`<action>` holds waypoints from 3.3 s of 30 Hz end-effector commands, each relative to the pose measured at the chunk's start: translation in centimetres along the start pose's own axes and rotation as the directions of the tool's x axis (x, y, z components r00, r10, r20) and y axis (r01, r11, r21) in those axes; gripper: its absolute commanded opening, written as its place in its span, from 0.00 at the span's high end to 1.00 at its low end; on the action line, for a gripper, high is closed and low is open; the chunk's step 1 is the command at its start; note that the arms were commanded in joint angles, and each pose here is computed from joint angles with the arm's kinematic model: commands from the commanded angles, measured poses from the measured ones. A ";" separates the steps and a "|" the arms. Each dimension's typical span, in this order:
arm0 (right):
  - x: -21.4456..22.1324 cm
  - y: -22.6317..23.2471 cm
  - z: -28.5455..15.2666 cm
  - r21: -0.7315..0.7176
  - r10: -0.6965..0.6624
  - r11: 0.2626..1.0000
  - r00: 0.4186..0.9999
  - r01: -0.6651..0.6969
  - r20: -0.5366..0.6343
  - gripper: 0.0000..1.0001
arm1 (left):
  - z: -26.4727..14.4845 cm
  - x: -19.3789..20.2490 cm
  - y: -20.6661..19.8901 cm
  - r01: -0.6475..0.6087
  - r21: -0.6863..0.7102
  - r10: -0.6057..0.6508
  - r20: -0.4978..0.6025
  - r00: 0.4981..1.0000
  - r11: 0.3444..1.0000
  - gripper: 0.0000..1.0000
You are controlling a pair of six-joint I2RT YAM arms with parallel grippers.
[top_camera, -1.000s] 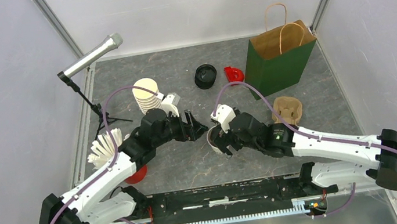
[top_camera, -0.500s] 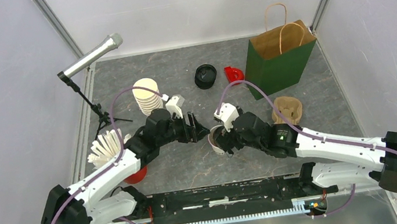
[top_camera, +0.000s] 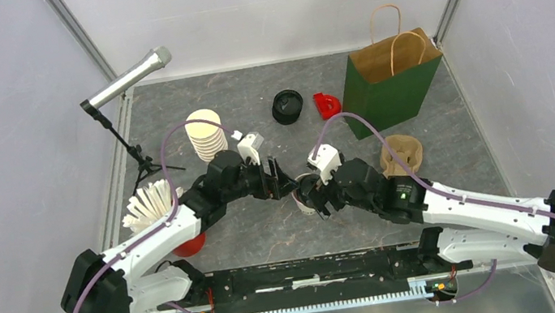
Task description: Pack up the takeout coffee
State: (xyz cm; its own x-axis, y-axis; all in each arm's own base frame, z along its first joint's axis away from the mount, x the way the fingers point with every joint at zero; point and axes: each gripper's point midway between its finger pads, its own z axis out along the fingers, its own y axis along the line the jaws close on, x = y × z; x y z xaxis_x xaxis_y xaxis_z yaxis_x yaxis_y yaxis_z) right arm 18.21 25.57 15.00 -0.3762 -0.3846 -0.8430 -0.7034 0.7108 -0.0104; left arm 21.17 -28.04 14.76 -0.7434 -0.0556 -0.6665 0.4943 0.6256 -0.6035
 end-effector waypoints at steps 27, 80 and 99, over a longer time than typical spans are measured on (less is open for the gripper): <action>0.2 -3.4 -0.8 0.017 0.365 0.927 0.908 -0.376 0.208 0.50 | 2.1 -0.8 -1.5 -0.200 0.076 0.202 -0.023 0.979 0.977 0.11; -3.4 -3.0 1.7 -0.025 0.381 0.919 0.875 -0.392 0.299 0.72 | 2.7 -0.7 -0.8 -0.228 0.031 0.229 -0.039 0.973 0.973 0.47; -3.4 -4.2 2.4 0.063 0.286 0.947 0.916 -0.315 0.281 0.73 | 3.0 -1.5 -0.1 -0.194 -0.035 0.193 -0.035 0.981 0.980 0.48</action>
State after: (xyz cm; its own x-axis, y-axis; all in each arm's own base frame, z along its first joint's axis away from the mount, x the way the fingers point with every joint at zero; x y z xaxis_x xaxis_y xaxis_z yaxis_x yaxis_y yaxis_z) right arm 22.76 25.10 14.42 -0.4330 -0.0020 -0.9014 -0.5115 0.8239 0.2439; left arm 22.70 -30.15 13.03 -0.6691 0.1178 -0.7338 0.6169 0.6387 -0.4600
